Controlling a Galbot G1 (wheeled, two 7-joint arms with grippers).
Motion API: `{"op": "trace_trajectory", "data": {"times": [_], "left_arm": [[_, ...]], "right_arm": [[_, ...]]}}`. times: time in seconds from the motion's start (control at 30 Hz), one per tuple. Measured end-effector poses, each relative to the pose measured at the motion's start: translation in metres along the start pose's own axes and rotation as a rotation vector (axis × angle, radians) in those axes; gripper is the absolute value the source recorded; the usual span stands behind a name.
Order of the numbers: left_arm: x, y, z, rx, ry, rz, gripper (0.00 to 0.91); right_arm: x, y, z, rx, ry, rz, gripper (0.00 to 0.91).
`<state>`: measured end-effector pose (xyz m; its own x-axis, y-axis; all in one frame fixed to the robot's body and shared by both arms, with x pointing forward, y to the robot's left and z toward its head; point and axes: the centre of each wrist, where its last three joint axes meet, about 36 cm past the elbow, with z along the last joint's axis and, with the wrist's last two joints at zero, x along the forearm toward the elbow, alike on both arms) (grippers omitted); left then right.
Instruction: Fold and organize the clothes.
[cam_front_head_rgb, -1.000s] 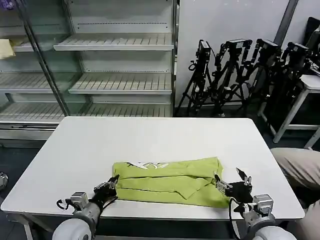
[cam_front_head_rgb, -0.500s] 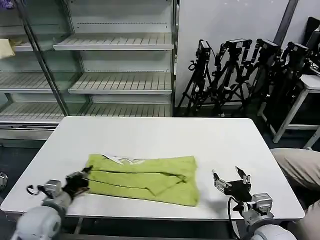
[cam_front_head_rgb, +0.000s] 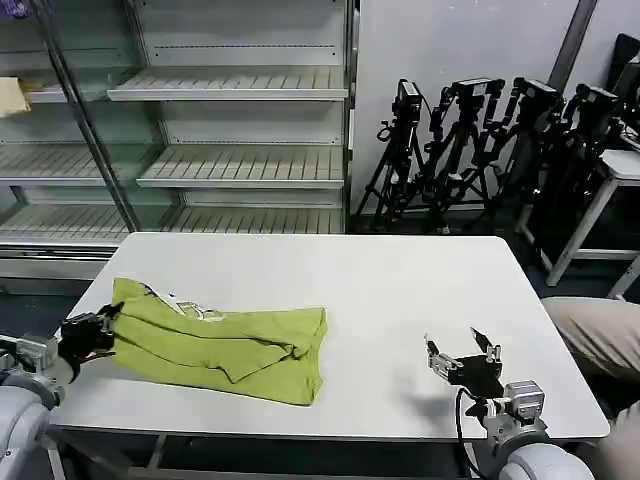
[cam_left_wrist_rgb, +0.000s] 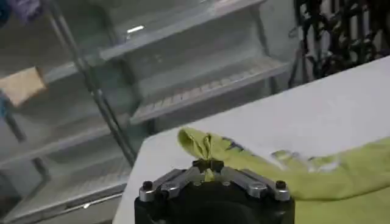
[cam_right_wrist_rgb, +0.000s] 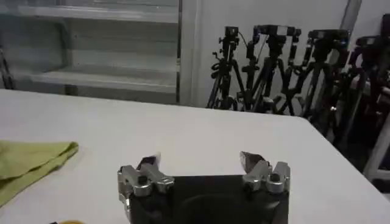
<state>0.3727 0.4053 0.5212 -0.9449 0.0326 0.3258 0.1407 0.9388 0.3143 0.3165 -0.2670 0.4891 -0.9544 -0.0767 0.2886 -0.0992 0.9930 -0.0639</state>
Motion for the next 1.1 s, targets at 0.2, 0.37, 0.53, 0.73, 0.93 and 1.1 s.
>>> {"op": "trace_trajectory", "data": {"times": [0.2,0.37,0.53,0.73,0.93,1.1], "left_arm": [[0.007,-0.053,-0.012,-0.004,-0.068,0.109,0.010],[0.007,-0.091,-0.015,0.004,-0.104,0.187,0.010],[0.002,-0.121,-0.017,0.015,-0.130,0.248,0.010],[-0.008,-0.149,-0.020,0.031,-0.145,0.299,0.010],[-0.012,-0.170,-0.021,0.050,-0.134,0.353,0.010],[-0.018,-0.181,-0.022,0.059,-0.123,0.372,0.010]], "right_arm": [[0.002,-0.003,-0.001,0.002,0.000,0.012,0.907],[0.006,-0.006,-0.002,0.009,-0.001,0.021,0.907],[0.009,-0.011,-0.002,0.018,0.002,0.033,0.907],[0.011,-0.013,-0.003,0.020,0.001,0.042,0.907],[0.010,-0.013,-0.002,0.014,0.001,0.045,0.907],[0.009,-0.013,-0.003,0.013,-0.001,0.043,0.907]]}}
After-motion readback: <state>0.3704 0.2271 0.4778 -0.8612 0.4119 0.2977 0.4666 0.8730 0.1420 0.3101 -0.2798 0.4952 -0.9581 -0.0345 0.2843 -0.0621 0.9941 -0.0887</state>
